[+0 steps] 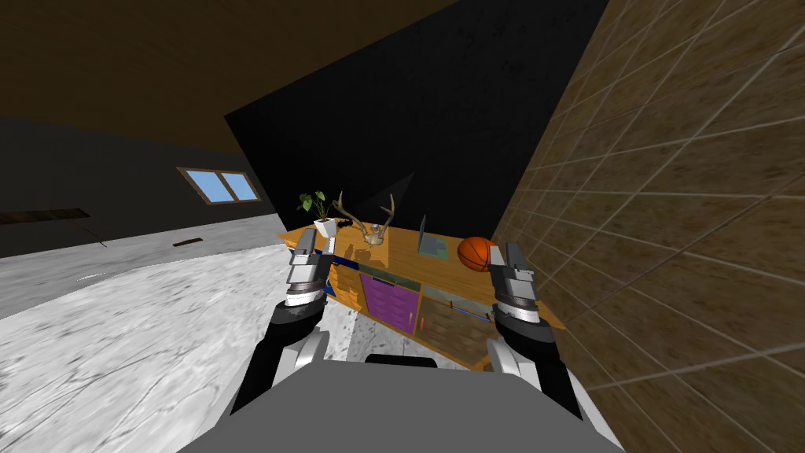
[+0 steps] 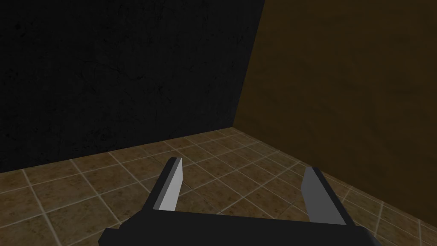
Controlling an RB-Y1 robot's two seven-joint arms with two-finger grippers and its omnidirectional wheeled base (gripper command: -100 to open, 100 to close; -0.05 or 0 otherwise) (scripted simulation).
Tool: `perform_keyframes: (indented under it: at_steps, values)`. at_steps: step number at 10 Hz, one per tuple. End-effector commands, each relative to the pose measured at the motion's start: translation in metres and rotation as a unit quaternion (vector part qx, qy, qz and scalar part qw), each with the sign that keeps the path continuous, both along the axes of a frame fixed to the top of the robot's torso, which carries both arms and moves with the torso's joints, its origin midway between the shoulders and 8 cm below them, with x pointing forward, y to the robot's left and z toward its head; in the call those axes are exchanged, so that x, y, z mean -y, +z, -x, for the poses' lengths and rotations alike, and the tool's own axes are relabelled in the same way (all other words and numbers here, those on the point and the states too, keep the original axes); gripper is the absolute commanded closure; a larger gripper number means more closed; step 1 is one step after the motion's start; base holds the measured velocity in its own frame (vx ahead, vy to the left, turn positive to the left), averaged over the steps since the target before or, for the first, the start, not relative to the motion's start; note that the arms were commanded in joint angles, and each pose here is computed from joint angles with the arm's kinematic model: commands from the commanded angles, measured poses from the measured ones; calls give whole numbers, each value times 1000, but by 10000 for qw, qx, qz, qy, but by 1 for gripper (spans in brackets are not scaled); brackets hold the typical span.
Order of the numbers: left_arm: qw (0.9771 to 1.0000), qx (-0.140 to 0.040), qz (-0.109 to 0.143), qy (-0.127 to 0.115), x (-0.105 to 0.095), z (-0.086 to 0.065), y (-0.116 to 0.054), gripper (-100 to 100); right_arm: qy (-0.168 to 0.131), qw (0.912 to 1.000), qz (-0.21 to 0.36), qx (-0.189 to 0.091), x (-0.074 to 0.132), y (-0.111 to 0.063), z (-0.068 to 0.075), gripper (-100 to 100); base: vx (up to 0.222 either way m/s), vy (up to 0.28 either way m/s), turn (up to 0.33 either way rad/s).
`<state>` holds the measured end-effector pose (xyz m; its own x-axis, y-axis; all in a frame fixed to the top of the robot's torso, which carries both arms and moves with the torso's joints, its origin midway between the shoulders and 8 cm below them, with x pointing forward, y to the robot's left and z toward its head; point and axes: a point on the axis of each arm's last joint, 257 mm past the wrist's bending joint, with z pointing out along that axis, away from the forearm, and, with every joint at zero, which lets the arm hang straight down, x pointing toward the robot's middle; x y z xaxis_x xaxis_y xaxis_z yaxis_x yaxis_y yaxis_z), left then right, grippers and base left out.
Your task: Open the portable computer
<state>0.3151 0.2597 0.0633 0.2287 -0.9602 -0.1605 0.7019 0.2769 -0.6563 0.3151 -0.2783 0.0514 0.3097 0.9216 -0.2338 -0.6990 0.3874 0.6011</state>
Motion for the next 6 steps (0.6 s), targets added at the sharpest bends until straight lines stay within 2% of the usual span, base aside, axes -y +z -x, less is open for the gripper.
perform_keyframes:
  at_steps: [1,6]
  values:
    - [10000,0,0,0,0,0,0,0,0,10000,0,0,0,0,0,0,0,0,0]
    - [10000,2,0,0,0,0,0,0,0,10000,1,2,0,0,0,0,0,0,0]
